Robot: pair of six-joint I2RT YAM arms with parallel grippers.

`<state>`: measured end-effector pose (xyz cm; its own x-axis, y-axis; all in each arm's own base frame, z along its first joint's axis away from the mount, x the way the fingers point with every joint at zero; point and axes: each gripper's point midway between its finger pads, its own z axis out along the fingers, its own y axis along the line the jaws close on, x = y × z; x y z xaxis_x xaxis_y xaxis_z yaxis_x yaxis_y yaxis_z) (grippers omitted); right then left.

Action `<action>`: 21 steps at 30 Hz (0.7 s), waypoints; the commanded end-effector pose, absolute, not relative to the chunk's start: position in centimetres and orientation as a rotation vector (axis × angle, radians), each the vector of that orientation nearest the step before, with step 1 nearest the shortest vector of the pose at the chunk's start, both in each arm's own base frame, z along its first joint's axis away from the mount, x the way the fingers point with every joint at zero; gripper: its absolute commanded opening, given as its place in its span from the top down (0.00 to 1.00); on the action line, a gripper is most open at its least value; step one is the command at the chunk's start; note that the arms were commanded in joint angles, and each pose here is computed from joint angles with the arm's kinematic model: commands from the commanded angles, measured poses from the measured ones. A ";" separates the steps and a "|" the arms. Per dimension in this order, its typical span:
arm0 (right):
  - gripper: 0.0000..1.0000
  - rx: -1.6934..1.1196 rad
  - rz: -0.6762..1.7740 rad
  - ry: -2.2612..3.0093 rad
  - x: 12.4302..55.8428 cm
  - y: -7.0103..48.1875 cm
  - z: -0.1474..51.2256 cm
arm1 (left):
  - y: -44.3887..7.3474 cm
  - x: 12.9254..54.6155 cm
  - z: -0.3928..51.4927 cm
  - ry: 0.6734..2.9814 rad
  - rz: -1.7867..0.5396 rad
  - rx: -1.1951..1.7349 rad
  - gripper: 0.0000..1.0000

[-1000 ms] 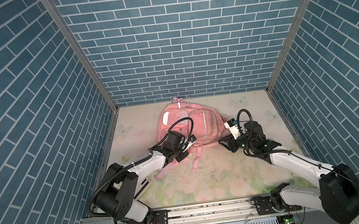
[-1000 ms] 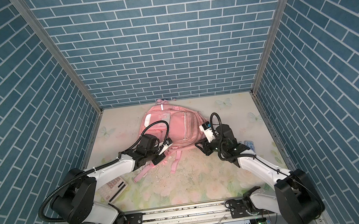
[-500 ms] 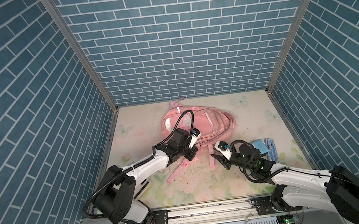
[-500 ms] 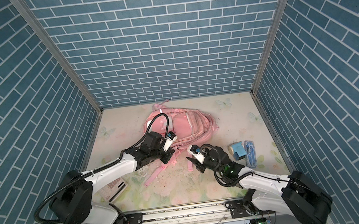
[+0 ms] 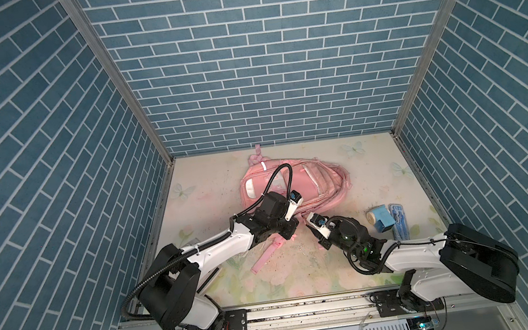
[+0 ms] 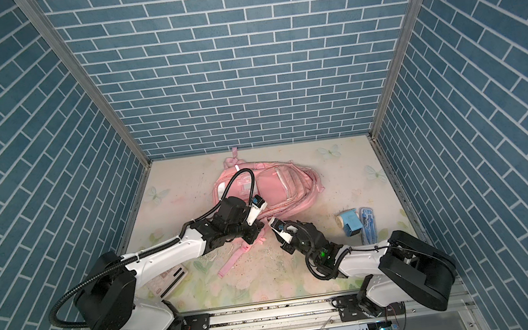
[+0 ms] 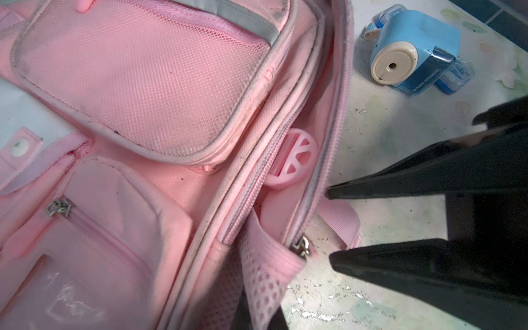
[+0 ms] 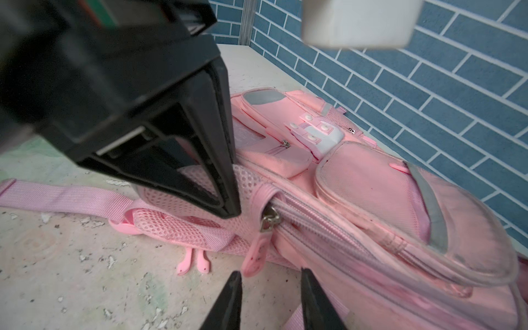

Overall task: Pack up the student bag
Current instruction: 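Grasp the metal zipper pull with the right gripper while the left holds the bag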

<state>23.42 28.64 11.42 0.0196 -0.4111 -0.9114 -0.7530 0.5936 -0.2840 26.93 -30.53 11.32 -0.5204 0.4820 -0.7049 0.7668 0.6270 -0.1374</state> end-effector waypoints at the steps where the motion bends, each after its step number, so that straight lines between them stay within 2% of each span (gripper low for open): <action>1: 0.64 -0.986 0.359 1.545 23.6 29.5 12.6 | -33.2 28.5 17.3 2.021 -0.676 0.925 1.00; 8: 0.61 -0.980 0.340 1.549 24.0 29.8 12.1 | -33.4 28.5 17.3 2.020 -0.677 0.940 1.00; 21: 0.69 -0.890 0.308 1.545 25.3 29.7 13.0 | -33.1 28.1 16.6 2.033 -0.690 0.930 1.00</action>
